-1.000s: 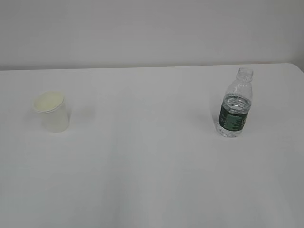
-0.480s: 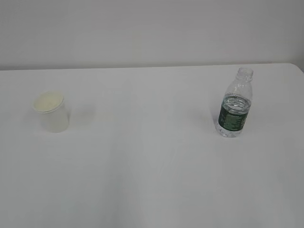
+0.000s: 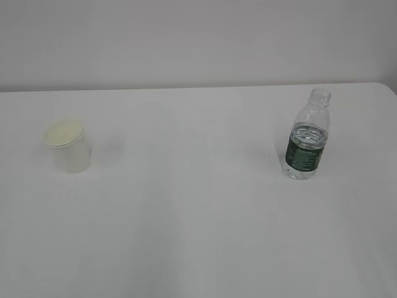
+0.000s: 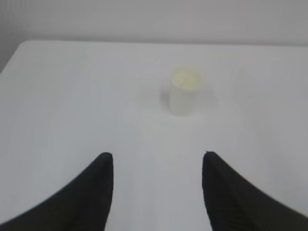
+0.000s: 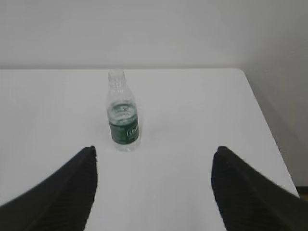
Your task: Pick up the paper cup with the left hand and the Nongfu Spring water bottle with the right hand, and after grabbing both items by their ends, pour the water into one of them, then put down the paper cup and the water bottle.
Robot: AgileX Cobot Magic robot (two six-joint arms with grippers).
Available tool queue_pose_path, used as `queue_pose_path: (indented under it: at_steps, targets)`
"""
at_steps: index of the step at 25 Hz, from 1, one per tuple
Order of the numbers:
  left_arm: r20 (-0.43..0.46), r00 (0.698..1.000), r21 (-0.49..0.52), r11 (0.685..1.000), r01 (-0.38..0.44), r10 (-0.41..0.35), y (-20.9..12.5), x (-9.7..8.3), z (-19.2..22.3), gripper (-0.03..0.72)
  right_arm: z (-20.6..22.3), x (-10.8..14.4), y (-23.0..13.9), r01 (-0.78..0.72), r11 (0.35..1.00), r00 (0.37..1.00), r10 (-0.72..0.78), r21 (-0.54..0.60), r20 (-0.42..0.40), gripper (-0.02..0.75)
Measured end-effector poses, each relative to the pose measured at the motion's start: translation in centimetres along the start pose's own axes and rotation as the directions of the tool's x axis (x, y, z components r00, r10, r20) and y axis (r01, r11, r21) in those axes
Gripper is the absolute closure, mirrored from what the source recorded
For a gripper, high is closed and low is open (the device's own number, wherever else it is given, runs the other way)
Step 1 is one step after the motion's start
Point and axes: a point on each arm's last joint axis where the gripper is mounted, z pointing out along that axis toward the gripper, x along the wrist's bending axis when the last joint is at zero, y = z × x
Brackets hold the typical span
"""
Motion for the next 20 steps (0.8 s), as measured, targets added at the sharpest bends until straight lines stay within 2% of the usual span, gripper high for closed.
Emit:
queue_pose_path:
  at_steps: [3,6,9,13,16,20]
  targets:
    - [-0.004,1.000,-0.098,0.995,-0.012,0.011,1.2,0.0,0.4,0.234,1.1,0.2,1.3,0.004,0.998,1.000,-0.004,-0.067,-0.009,0.172]
    - [-0.041,0.998,-0.206,0.977,-0.057,0.050,2.3,0.2,0.3,0.228,2.5,0.4,2.5,0.007,0.993,1.000,-0.009,-0.117,-0.019,0.171]
    - [-0.073,0.994,-0.253,0.962,-0.099,0.083,3.0,0.4,0.5,0.227,4.0,0.7,3.4,-0.012,0.991,0.999,0.006,-0.134,-0.041,0.171]
    - [-0.054,0.995,-0.310,0.946,-0.093,0.080,4.1,0.1,1.2,0.228,5.6,0.9,4.5,-0.022,0.982,0.998,0.012,-0.186,-0.056,0.171]
    - [-0.040,0.996,-0.296,0.951,-0.083,0.074,4.8,-0.1,2.5,0.228,6.6,1.1,5.2,-0.025,0.972,0.998,0.011,-0.234,-0.063,0.172]
    - [-0.016,0.999,-0.188,0.981,-0.047,0.045,5.1,-0.3,5.1,0.228,7.7,1.2,5.4,-0.012,0.974,0.998,-0.002,-0.225,-0.060,0.172]
